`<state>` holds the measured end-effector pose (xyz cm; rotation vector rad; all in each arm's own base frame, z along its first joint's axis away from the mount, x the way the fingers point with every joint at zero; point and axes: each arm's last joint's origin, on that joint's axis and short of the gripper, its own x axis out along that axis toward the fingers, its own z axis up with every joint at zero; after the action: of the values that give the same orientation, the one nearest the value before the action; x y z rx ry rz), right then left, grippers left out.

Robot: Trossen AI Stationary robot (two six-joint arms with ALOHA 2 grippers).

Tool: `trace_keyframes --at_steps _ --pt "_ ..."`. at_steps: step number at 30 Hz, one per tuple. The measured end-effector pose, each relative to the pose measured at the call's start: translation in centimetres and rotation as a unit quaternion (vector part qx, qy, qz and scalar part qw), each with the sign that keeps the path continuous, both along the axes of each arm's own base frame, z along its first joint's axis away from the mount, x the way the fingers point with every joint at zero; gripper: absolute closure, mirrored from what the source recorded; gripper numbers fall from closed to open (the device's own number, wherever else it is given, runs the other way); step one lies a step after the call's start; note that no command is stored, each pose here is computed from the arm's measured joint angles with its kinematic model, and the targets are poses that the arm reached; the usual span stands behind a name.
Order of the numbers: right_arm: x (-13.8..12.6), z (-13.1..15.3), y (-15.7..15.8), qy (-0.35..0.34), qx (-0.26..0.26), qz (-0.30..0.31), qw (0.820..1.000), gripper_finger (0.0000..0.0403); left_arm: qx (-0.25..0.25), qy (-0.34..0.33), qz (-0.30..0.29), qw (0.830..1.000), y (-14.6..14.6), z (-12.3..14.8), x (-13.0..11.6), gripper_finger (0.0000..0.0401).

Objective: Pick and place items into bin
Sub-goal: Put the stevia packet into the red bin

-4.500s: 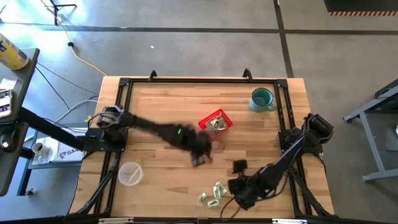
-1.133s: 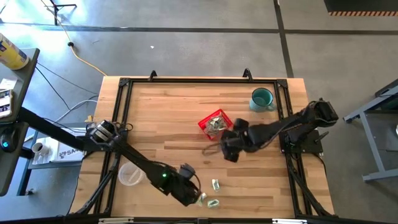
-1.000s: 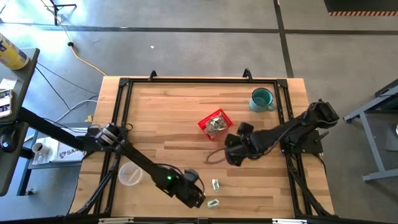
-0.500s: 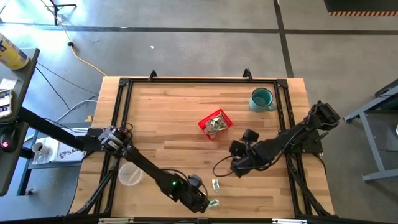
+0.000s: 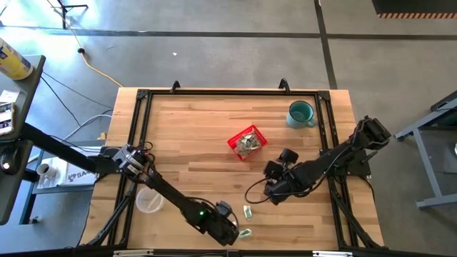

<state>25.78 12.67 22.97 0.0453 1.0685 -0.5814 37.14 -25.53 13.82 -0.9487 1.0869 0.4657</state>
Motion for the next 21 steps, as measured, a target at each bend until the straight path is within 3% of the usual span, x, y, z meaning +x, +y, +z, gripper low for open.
trace_keyframes --at_steps 8,15,21 --pt "-0.1 0.0 -0.1 0.002 -0.012 -0.004 1.000 0.0022 0.063 0.024 -0.063 0.996 2.0 -0.5 0.4 0.0378" --pt "-0.7 0.0 -0.5 0.021 -0.018 -0.032 0.999 0.0022 0.075 0.025 -0.108 0.991 3.3 0.3 1.5 0.0375" --pt "-1.2 0.0 0.2 0.018 -0.024 -0.021 0.999 0.0022 0.171 0.041 -0.128 0.976 5.3 3.0 3.1 0.0379"
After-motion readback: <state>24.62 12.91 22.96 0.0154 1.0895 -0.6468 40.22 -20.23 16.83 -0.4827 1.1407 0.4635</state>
